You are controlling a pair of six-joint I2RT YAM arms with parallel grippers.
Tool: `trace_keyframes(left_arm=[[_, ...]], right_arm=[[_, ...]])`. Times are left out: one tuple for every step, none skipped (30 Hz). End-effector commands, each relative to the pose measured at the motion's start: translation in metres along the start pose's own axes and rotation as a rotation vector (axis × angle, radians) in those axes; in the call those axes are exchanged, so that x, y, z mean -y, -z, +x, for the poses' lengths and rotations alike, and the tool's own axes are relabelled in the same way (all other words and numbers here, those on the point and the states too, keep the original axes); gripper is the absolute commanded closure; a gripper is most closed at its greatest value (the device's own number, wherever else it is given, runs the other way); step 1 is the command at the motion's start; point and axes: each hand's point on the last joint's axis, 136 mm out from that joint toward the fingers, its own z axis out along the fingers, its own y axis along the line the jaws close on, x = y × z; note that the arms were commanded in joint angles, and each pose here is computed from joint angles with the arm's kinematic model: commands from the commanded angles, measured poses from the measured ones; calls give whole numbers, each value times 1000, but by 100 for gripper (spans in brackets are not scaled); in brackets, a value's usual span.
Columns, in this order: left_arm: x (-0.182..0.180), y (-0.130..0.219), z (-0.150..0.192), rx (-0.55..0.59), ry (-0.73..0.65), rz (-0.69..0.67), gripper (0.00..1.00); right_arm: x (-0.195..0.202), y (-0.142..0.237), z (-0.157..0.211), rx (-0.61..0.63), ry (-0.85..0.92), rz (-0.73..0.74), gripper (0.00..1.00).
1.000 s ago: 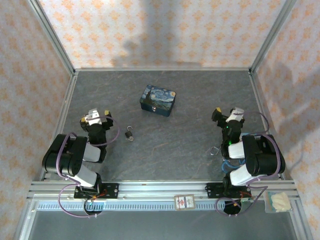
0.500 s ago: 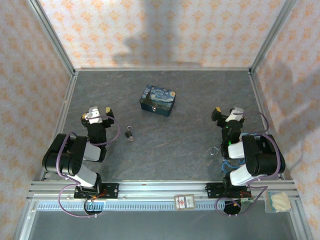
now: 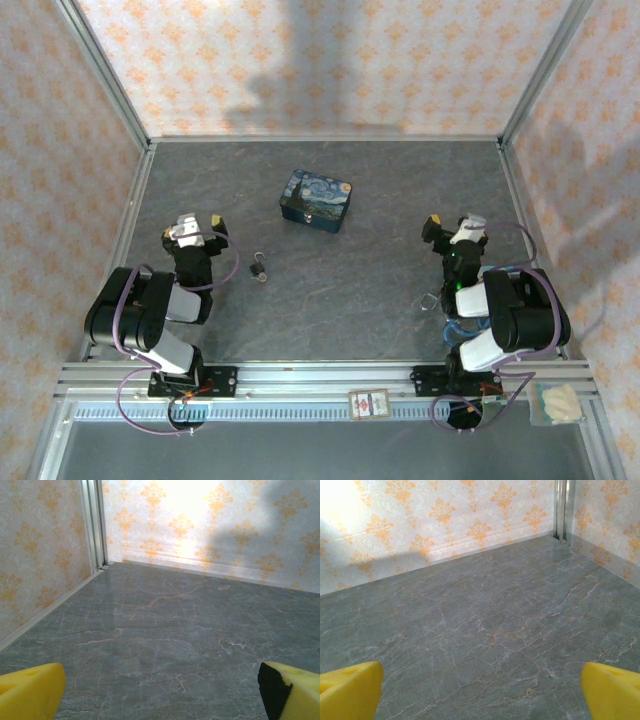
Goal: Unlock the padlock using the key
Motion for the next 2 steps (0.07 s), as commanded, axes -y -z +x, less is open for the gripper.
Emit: trace_keyframes(left_arm=[[2,-5,-9,23,20,8,1],[2,-5,-9,23,20,8,1]], right_arm=[[0,-2,-10,39,16,16,0],[0,-1,-10,41,16,15,0]])
